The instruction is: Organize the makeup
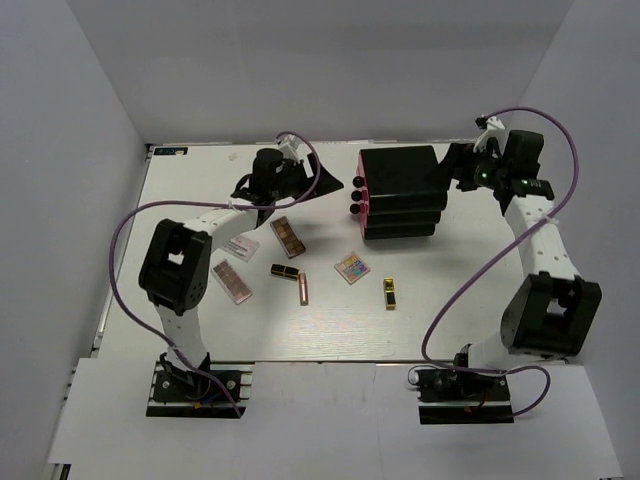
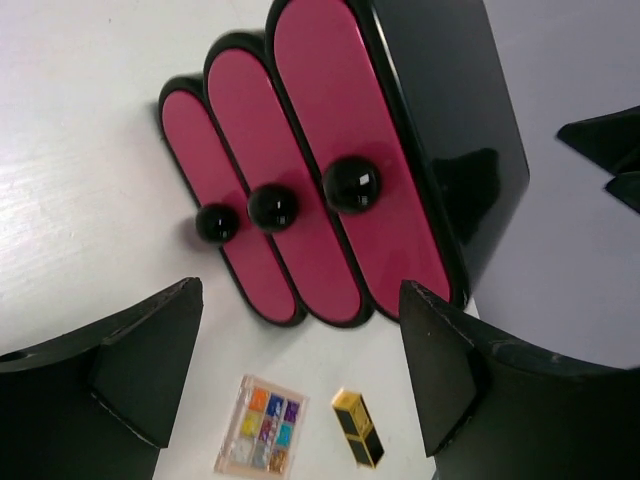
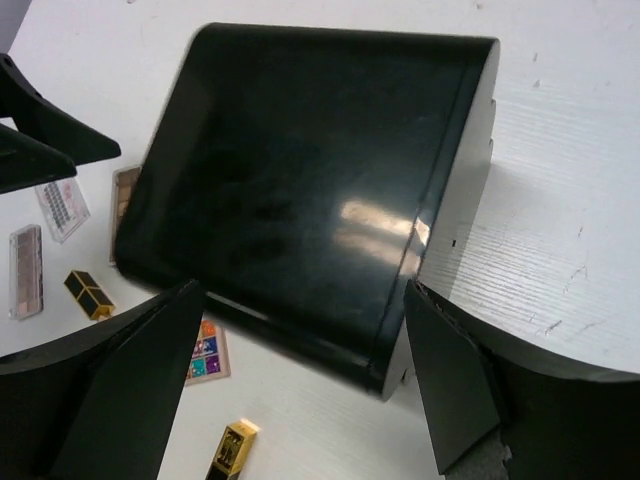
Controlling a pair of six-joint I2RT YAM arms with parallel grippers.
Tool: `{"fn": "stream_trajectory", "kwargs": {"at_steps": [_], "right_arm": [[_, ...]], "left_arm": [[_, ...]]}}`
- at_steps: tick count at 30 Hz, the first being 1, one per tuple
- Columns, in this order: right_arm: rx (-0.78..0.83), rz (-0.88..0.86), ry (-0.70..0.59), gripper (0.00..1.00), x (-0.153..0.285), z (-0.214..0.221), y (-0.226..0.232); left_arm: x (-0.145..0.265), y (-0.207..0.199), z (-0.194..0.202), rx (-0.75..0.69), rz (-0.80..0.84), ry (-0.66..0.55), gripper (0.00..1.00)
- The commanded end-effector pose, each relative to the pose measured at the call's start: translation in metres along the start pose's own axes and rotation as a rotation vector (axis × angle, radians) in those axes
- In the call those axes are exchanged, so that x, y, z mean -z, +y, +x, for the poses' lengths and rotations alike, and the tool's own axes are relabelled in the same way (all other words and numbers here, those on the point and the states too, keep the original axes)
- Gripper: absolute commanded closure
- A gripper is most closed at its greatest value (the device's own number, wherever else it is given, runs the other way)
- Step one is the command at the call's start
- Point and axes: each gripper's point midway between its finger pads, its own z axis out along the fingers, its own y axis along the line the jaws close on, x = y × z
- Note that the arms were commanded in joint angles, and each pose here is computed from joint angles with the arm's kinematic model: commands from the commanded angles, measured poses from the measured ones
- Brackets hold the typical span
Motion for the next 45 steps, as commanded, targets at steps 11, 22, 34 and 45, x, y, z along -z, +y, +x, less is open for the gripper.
{"fn": "stream_trajectory", "kwargs": {"at_steps": [11, 22, 34, 45], "right_arm": [[-0.096, -0.029, -0.023, 0.16, -0.032, -0.008, -0.035], [-0.148, -0.077, 0.01, 0.22, -0.043, 0.008, -0.04], [-0.175, -0.12, 0.041, 0.33, -0.047, 0.02, -0.038], [-0.188, -0.137, 0.055, 0.37, -0.048, 0.025, -0.035]], "left_arm": [[-0.043, -0.034, -0.027, 0.001, 0.096, -0.061, 0.1], [-0.074, -0.04, -0.006, 0.052, 0.146, -0.018, 0.12], [-0.079, -0.043, 0.002, 0.124, 0.187, -0.028, 0.33], [-0.08, -0.042, 0.011, 0.204, 0.24, -0.029, 0.39]]}}
